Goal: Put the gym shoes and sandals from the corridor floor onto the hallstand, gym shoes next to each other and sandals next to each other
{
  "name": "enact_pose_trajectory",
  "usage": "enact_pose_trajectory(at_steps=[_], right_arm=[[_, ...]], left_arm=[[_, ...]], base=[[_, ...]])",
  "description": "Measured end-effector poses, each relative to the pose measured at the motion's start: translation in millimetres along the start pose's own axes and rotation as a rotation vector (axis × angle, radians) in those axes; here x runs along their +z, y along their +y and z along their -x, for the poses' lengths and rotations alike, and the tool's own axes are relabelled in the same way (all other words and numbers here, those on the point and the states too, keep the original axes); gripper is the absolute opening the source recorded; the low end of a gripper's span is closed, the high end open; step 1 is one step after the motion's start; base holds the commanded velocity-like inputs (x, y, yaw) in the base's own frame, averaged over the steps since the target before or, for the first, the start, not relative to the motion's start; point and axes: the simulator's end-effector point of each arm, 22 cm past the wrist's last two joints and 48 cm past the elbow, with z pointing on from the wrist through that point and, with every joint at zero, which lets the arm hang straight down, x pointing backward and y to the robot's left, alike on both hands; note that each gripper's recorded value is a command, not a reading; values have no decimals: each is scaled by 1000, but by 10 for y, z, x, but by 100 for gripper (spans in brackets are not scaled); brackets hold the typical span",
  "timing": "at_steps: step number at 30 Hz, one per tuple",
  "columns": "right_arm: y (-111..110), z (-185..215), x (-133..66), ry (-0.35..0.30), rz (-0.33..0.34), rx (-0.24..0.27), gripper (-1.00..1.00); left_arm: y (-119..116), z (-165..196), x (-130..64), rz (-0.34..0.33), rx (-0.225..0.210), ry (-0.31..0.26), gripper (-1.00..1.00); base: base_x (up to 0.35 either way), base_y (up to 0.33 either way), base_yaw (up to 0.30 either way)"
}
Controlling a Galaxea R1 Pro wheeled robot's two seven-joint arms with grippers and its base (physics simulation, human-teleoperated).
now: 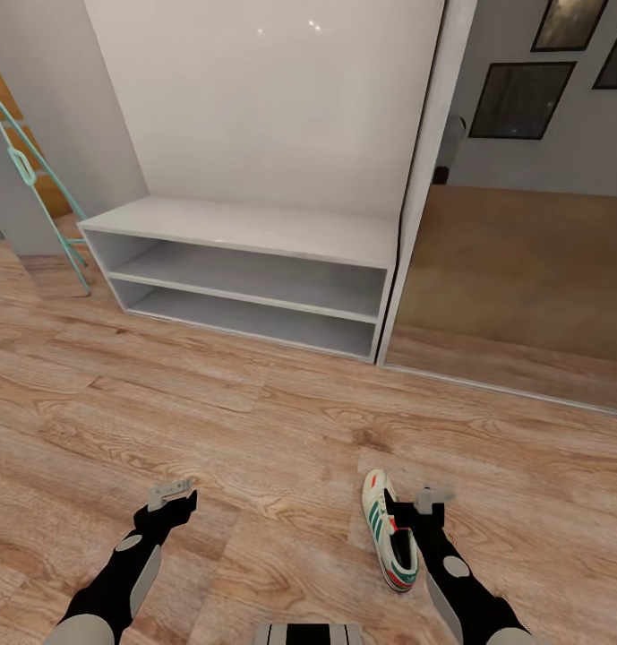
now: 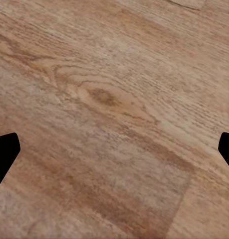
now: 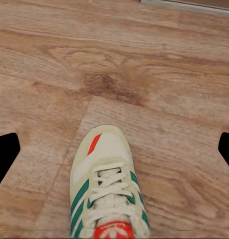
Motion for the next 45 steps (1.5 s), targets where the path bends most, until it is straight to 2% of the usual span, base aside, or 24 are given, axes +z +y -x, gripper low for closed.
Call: enact_pose_trajectory(at_steps=[9,45], right_arm=[[-1,-368,-22,71,-2,6,100],[11,-1612,-59,284,-1,8,100]], left_arm=[[23,-171,60,6,5,29,100],[205,-1342,319,44,40,228,100]], base=[[0,0,0],[0,0,0]])
